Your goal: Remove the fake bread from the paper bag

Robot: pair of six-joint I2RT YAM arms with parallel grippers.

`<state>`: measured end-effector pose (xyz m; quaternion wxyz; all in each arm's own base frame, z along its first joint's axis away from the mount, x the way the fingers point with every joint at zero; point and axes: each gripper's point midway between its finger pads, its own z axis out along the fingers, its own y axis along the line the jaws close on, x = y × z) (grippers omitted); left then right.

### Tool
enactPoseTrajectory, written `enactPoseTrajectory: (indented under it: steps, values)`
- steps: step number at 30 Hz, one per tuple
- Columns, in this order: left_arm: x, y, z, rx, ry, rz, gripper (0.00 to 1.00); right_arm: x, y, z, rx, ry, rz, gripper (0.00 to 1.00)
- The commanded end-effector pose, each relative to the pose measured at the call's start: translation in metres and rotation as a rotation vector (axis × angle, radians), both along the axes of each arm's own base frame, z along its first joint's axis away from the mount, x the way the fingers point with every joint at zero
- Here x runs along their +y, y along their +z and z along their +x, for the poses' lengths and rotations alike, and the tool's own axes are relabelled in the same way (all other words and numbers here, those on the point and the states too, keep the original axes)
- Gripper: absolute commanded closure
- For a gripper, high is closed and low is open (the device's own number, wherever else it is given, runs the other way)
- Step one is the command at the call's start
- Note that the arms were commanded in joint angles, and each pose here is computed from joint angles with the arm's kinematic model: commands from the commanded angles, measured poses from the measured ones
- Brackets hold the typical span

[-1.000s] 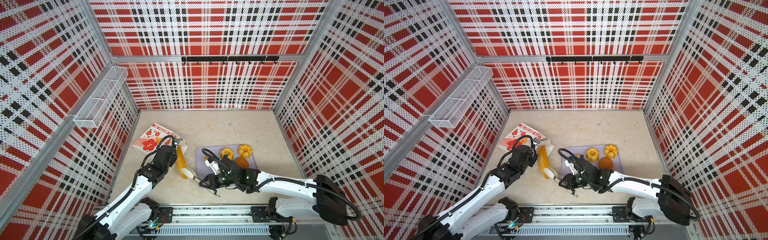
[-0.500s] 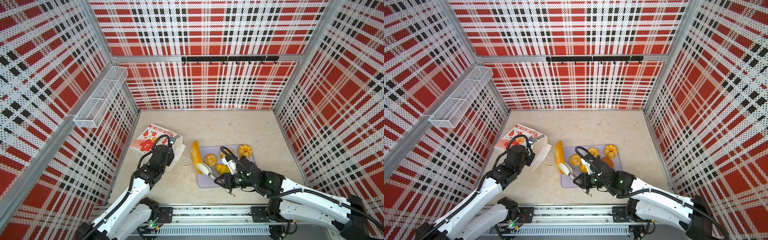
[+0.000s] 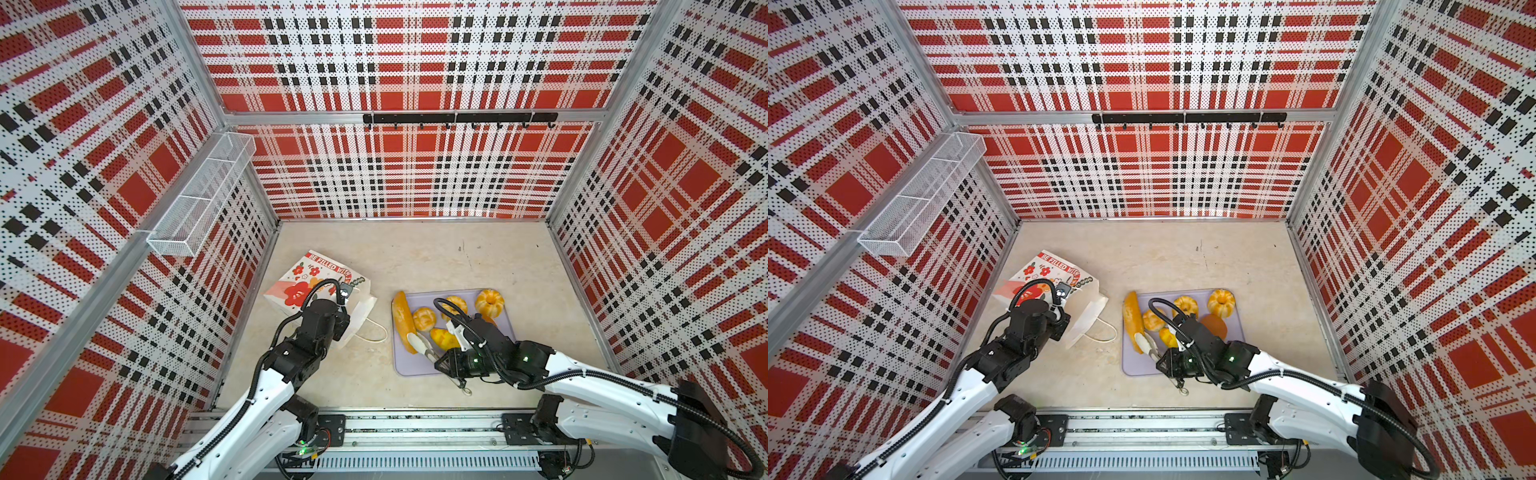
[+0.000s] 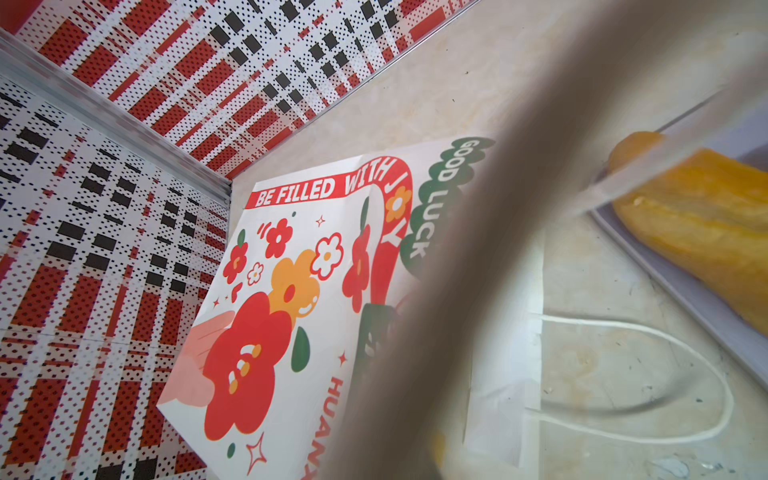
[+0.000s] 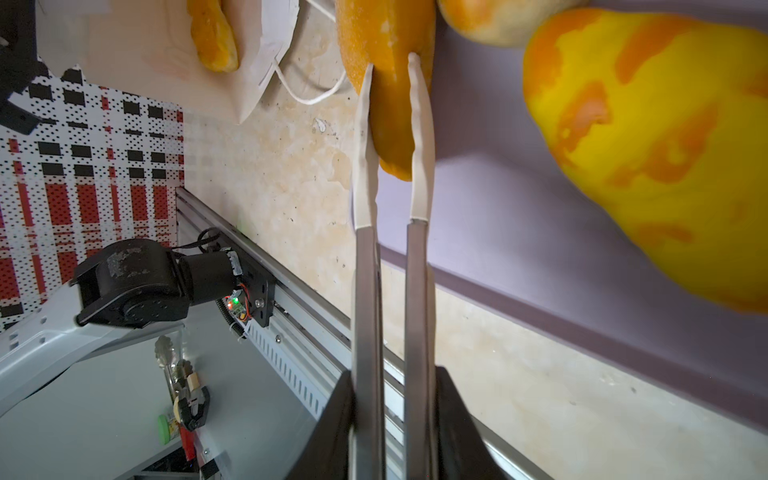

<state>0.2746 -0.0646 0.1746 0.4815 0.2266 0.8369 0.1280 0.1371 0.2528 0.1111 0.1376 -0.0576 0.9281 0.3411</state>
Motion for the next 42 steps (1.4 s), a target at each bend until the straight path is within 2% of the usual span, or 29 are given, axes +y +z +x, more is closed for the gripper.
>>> enactPoseTrajectory:
  steps: [1, 4, 7, 16, 20, 31, 34, 42]
  values:
    - [0.000, 0.001, 0.000, -0.014, 0.007, -0.010, 1.00, -0.032, 0.005, 0.011, -0.047, -0.087, -0.083, 1.00]
    - [-0.001, -0.001, -0.001, -0.010, 0.003, -0.010, 1.00, -0.045, 0.009, 0.010, -0.056, -0.099, -0.104, 1.00]
    - [-0.002, -0.001, -0.001, -0.010, -0.001, -0.013, 1.00, -0.038, 0.014, 0.006, -0.048, -0.059, -0.071, 1.00]
    - [-0.003, -0.003, -0.002, -0.008, -0.004, -0.007, 1.00, 0.015, 0.050, 0.006, -0.054, 0.006, 0.206, 1.00]
    - [-0.004, -0.004, -0.002, -0.005, -0.008, 0.000, 1.00, 0.031, 0.053, 0.005, -0.040, 0.007, 0.282, 1.00]
    - [-0.004, -0.005, -0.002, -0.007, -0.009, 0.005, 1.00, 0.023, 0.001, -0.008, 0.063, -0.051, 0.249, 1.00]
    - [-0.004, -0.006, -0.002, -0.002, -0.008, 0.008, 1.00, 0.013, -0.007, -0.011, 0.071, -0.073, 0.219, 0.81]
    - [-0.004, -0.006, -0.002, -0.001, -0.011, 0.009, 1.00, -0.022, 0.001, -0.015, 0.019, -0.129, 0.134, 0.66]
